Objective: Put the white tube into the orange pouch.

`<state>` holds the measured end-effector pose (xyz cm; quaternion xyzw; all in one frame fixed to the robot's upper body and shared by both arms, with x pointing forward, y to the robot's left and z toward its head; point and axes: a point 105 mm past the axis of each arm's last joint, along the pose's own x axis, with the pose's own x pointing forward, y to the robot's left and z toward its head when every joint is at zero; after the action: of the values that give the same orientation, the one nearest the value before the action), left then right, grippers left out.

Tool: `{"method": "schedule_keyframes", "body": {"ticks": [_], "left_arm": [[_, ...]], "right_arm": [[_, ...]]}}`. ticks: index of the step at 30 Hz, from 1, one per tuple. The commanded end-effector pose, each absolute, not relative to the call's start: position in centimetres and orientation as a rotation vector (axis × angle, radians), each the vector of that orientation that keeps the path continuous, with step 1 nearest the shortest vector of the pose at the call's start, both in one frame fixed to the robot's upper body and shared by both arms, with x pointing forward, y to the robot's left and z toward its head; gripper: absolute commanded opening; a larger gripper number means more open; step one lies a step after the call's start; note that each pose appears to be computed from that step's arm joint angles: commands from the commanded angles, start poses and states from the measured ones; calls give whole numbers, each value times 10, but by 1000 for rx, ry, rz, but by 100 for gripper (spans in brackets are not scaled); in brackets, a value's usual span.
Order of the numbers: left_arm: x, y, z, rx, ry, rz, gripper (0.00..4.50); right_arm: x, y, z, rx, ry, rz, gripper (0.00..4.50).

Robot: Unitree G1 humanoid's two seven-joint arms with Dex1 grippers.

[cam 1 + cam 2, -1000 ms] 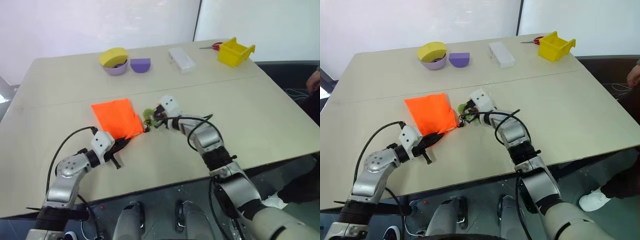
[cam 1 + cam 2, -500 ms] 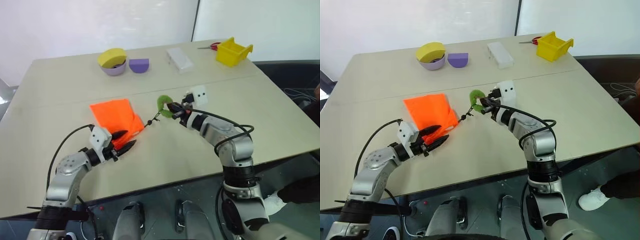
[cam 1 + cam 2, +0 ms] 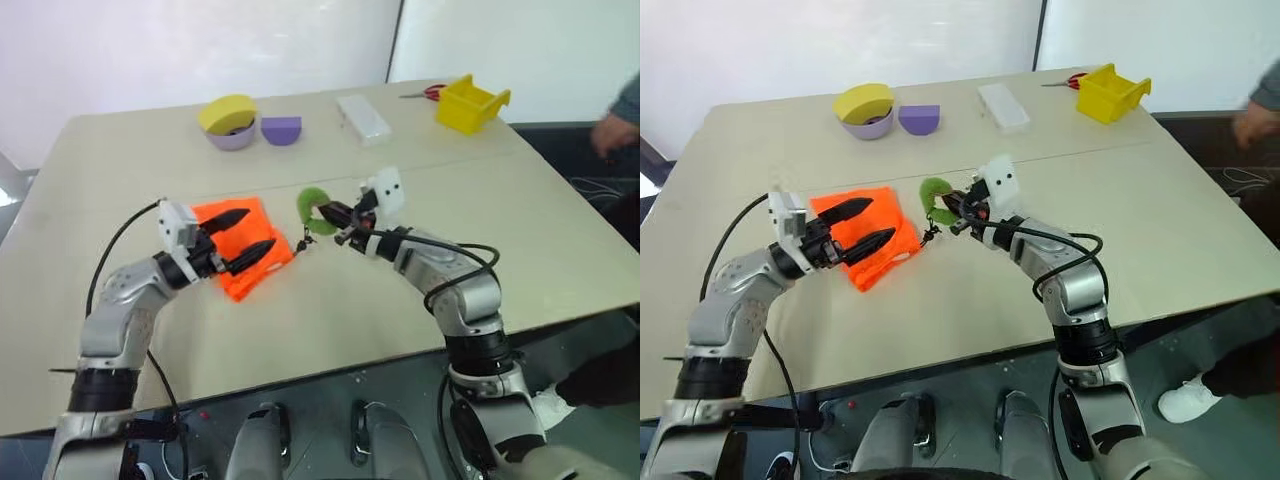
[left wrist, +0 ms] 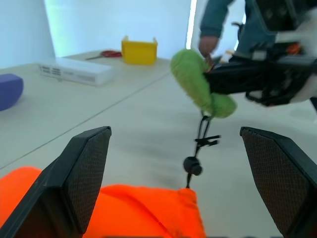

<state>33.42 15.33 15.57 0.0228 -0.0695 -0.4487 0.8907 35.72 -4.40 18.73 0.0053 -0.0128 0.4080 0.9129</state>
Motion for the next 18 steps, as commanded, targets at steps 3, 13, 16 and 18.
{"method": "schedule_keyframes", "body": {"ticks": [3, 13, 16, 18], "left_arm": [[347, 131, 141, 98, -138, -1069, 446], [359, 108, 136, 146, -170, -1130, 446], [353, 112, 140, 115, -188, -1112, 446], [350, 116, 138, 127, -184, -1085, 446]], "right_arm": [[358, -39, 206, -10, -116, 860, 0], [360, -35, 206, -29, -126, 859, 0], [360, -34, 208, -25, -137, 854, 0], [362, -36, 209, -24, -139, 845, 0]]}}
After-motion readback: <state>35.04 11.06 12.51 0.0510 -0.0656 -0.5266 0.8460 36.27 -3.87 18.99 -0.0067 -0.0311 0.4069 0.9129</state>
